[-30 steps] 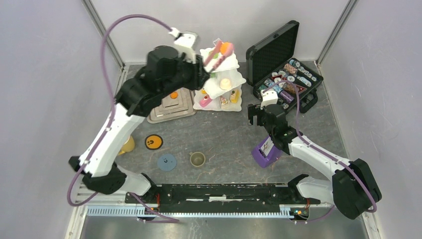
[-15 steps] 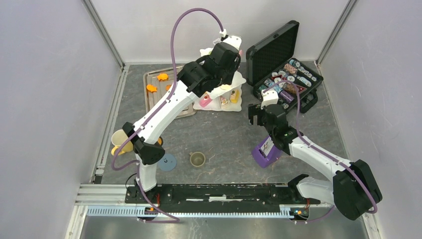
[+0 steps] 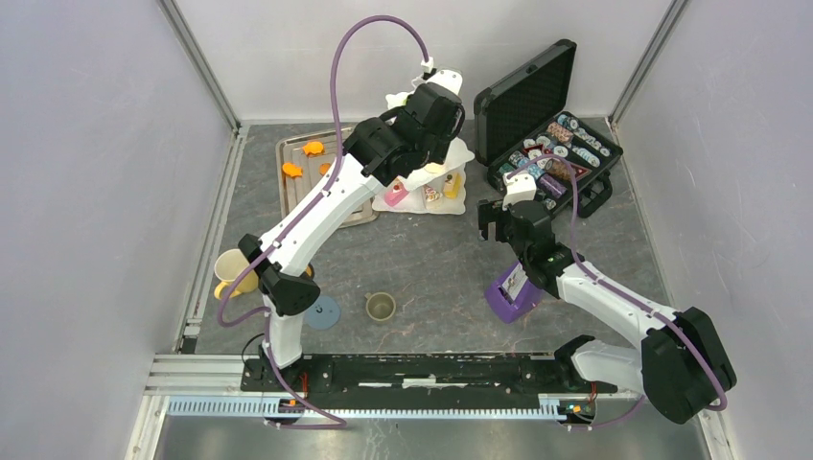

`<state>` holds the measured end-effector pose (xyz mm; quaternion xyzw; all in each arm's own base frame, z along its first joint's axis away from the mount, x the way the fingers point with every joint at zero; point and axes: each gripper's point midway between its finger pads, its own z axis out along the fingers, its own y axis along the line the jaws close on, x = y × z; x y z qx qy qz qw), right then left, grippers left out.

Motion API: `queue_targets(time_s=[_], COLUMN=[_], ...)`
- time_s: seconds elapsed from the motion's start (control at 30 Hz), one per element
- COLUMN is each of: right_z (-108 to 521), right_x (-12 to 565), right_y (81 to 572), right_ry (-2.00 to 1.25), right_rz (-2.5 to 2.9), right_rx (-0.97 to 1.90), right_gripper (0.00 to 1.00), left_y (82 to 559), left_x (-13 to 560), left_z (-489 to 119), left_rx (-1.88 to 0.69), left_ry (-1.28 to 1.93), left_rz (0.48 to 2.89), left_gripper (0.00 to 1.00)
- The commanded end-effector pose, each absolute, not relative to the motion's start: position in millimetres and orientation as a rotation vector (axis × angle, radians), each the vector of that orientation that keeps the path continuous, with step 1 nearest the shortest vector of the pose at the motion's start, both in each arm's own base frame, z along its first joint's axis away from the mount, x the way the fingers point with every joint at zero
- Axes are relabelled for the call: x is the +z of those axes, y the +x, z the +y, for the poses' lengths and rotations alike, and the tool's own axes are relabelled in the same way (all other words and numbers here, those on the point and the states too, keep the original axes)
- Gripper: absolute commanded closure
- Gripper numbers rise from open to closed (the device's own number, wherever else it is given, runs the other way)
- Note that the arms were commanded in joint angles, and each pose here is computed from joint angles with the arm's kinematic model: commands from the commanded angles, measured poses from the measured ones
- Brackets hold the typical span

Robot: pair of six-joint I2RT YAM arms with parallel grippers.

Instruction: Serve the afternoon tea

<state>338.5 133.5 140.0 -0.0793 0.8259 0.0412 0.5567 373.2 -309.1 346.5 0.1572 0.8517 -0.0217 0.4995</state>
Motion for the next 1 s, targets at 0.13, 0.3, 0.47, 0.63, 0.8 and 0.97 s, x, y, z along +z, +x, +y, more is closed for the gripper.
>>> queue_targets(time_s=[0.13, 0.3, 0.47, 0.63, 0.8, 0.97], right_z=[137.6, 138.1, 137.0, 136.5, 138.6, 141.1], right_x=[164.7, 164.1, 163.2, 162.4, 159.1, 156.3], right_y=[346.3, 346.4, 346.7, 346.4, 346.6, 347.0], right_ry=[-0.162, -0.163, -0.161, -0.158, -0.162, -0.166], right_rz=[1.884, 1.885, 1.888, 1.889, 1.898, 1.906], right_rx=[0.118, 0.120, 0.112, 0.111, 0.120, 0.131], right_gripper=[0.02, 0.02, 0.02, 0.02, 0.02, 0.02], left_y=[374.4, 358.9, 322.8, 290.5, 276.5, 289.2], left_x=[373.6, 398.5, 429.9, 458.7, 460.8, 411.9], left_z=[-306.8, -315.6, -317.3, -258.7, -150.1, -66.2], left_rx=[-0.097, -0.243, -0.448, -0.415, -0.147, 0.001], left_ry=[0.320, 0.386, 0.486, 0.411, 0.158, -0.072], left_rz=[2.001, 1.949, 1.860, 1.761, 1.739, 1.847], left_gripper=[0.49, 0.53, 0.54, 0.54, 0.54, 0.51])
